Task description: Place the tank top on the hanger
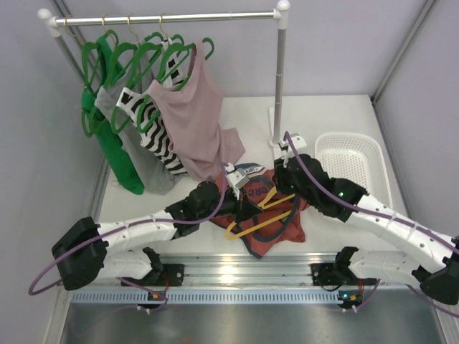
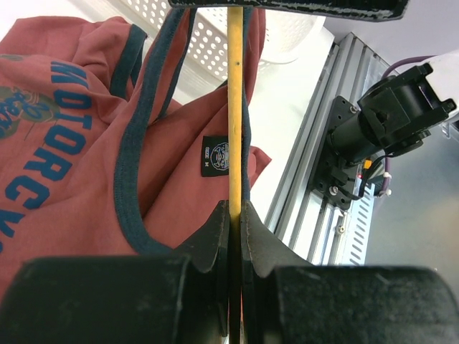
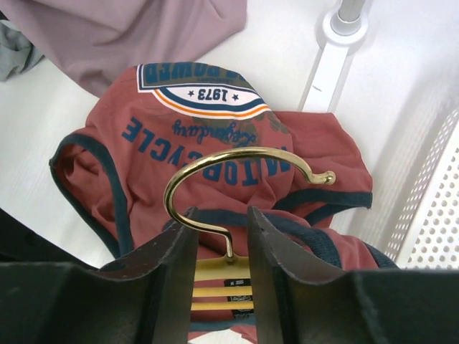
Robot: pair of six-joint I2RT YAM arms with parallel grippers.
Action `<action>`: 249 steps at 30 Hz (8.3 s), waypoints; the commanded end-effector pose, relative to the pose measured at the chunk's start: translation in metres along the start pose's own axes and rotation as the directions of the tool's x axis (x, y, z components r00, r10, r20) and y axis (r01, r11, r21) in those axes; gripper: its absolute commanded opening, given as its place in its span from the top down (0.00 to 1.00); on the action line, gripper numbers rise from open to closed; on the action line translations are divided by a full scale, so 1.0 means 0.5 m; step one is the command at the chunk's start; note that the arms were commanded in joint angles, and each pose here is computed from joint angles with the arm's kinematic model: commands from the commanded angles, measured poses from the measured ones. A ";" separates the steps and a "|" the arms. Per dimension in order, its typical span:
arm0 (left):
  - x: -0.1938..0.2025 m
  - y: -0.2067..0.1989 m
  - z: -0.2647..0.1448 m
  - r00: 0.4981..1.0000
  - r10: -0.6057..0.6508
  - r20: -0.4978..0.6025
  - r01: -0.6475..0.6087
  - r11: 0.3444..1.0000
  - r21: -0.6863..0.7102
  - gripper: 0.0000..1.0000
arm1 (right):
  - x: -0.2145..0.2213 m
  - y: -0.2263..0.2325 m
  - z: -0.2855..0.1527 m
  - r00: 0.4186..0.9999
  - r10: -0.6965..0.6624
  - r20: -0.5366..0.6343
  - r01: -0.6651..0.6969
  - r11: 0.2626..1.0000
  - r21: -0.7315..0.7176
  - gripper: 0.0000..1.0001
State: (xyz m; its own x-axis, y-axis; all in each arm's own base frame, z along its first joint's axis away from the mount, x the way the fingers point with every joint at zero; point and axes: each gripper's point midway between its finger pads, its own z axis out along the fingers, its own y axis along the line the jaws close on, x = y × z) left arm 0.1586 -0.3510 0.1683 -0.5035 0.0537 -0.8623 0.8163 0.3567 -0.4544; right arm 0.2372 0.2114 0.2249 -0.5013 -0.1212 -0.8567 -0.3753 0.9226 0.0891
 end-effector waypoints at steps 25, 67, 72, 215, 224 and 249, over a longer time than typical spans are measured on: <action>-0.144 0.032 -0.064 0.963 -0.090 0.255 0.149 0.964 -0.222 0.58 | -0.030 0.017 -0.032 0.992 -0.016 0.125 0.031 0.993 -0.115 1.00; 0.181 0.005 0.011 0.712 -0.679 -0.182 0.590 0.718 -0.370 0.52 | 0.001 0.008 -0.055 0.992 -0.018 0.128 0.037 0.988 -0.148 1.00; 0.197 -0.005 0.032 0.703 -0.682 -0.202 0.590 0.717 -0.371 0.52 | -0.001 0.009 -0.056 0.991 -0.015 0.131 0.034 0.988 -0.149 1.00; -0.418 -0.011 -0.101 0.989 -0.137 0.052 0.147 0.911 -0.387 0.74 | -0.305 -0.020 -0.123 0.892 0.169 0.418 -0.193 0.981 0.013 1.00; -0.433 -0.037 -0.141 1.000 -0.018 -0.013 0.013 0.949 -0.315 0.53 | -0.289 -0.019 -0.122 0.903 0.161 0.397 -0.177 0.984 0.004 1.00; -0.285 -0.040 -0.172 0.964 0.060 -0.257 -0.111 0.976 -0.188 0.54 | -0.315 0.006 -0.155 0.910 0.147 0.387 -0.130 0.989 -0.070 1.00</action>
State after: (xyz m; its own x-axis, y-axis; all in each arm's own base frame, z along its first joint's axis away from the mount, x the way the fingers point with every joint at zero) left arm 0.1900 -0.2830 0.3265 -0.5267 0.2818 -0.8020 0.7768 0.5426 -0.3195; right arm 0.2568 0.2043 0.3547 -0.2842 0.0753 -0.9558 -0.3309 0.9280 0.1715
